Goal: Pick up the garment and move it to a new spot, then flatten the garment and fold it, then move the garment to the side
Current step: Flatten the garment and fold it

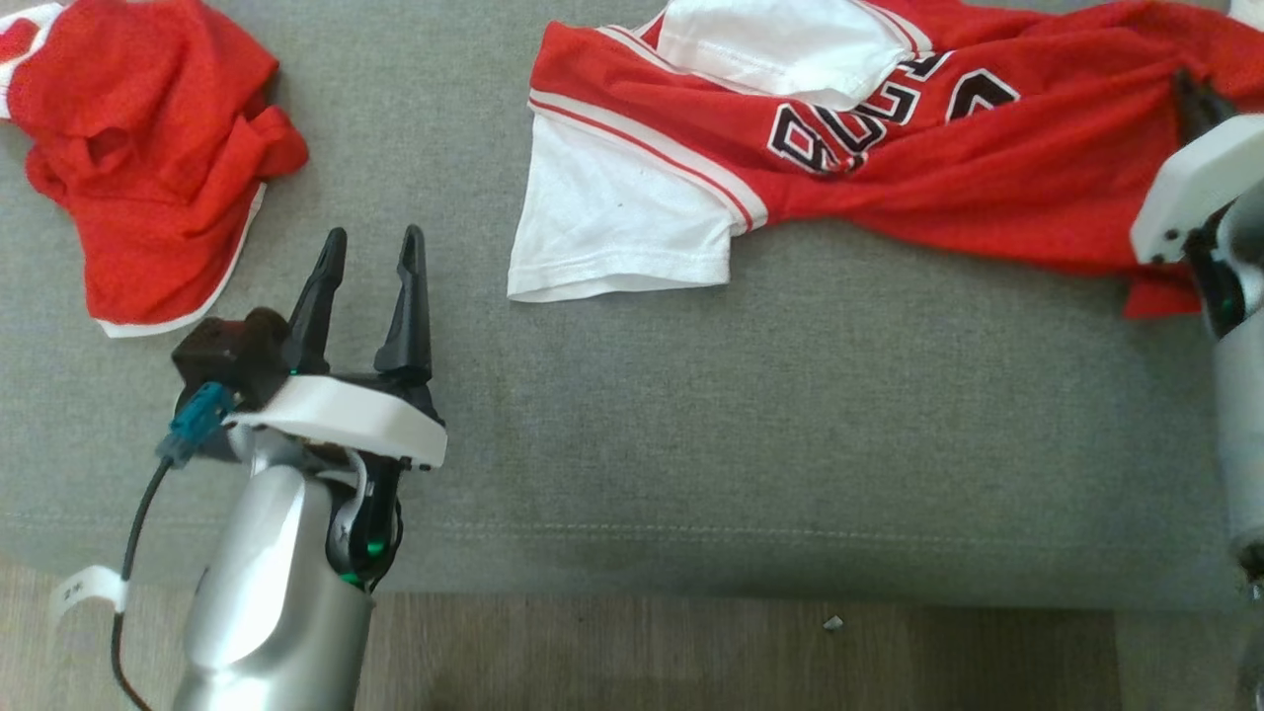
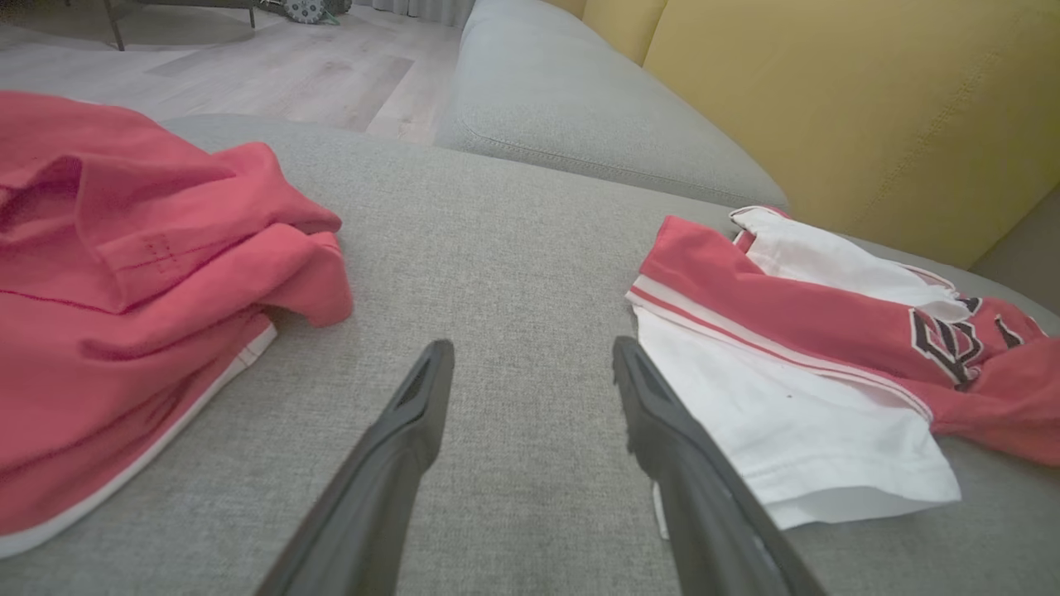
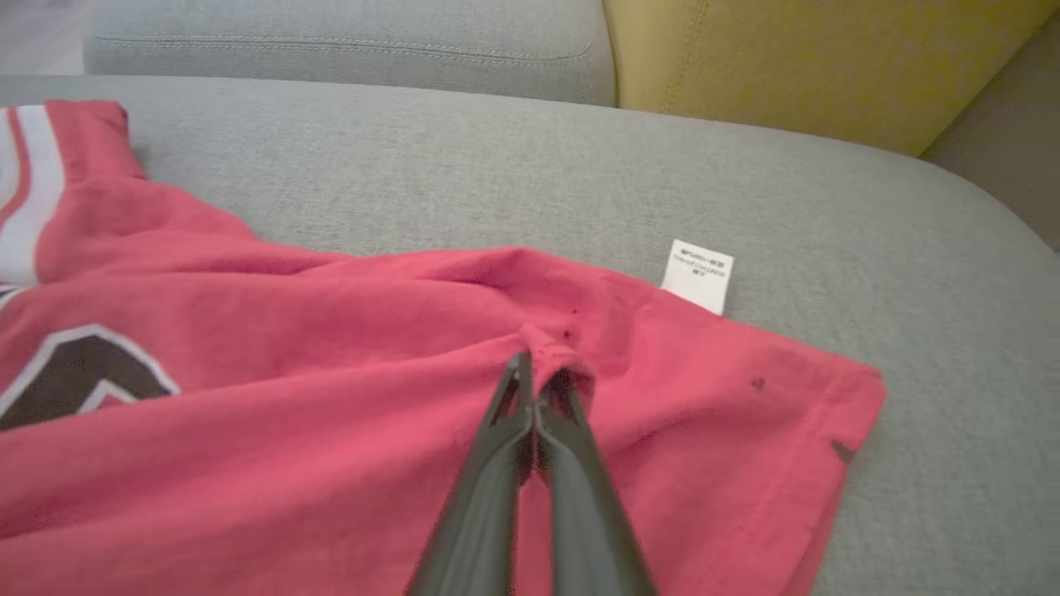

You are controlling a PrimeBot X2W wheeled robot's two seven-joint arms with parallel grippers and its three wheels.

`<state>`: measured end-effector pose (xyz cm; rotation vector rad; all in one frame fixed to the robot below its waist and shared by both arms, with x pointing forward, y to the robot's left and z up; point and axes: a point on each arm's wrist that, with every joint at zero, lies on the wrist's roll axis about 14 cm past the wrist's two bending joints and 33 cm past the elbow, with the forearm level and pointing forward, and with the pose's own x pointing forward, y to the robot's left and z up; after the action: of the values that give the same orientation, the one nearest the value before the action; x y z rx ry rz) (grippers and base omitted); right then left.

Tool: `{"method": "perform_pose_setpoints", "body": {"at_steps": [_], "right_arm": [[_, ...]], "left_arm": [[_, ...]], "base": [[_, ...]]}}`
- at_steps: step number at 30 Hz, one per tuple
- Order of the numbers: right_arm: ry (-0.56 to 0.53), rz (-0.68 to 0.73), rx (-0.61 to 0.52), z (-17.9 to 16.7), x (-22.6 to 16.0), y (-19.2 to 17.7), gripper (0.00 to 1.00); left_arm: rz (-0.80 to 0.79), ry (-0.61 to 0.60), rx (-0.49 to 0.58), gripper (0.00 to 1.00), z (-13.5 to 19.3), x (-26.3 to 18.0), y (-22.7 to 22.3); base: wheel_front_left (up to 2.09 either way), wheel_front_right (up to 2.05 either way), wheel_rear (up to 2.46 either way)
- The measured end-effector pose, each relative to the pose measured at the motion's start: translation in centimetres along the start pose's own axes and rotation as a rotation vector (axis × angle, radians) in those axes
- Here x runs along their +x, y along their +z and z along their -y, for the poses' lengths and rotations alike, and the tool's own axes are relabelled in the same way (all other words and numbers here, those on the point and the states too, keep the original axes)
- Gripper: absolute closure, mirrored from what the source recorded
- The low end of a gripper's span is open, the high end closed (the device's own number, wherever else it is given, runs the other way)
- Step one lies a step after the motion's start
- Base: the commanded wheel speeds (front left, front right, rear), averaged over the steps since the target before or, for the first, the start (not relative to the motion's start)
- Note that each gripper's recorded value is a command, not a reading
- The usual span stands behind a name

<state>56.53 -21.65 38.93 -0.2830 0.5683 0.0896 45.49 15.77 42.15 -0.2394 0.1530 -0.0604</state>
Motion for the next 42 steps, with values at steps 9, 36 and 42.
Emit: {"method": "perform_pose_setpoints", "body": {"at_steps": [9, 36, 42], "right_arm": [[-0.055, -0.066, 0.005, 2.0, 0.3, -1.7, 0.0], [-0.096, 0.34, 0.22, 0.5, -9.8, 0.4, 0.0], [-0.065, 0.366, 0.287, -1.2, -12.5, -1.8, 0.0]], "left_arm": [[0.002, -0.023, -0.003, 0.0, 0.9, 1.1, 0.0], [0.102, -0.162, -0.064, 0.0, 7.3, 0.5, 3.7], [0.098, -0.177, -0.068, 0.0, 7.9, -0.1, 3.4]], "base": [[0.0, 0.0, 0.0], [0.0, 0.0, 0.0], [0.0, 0.0, 0.0]]}}
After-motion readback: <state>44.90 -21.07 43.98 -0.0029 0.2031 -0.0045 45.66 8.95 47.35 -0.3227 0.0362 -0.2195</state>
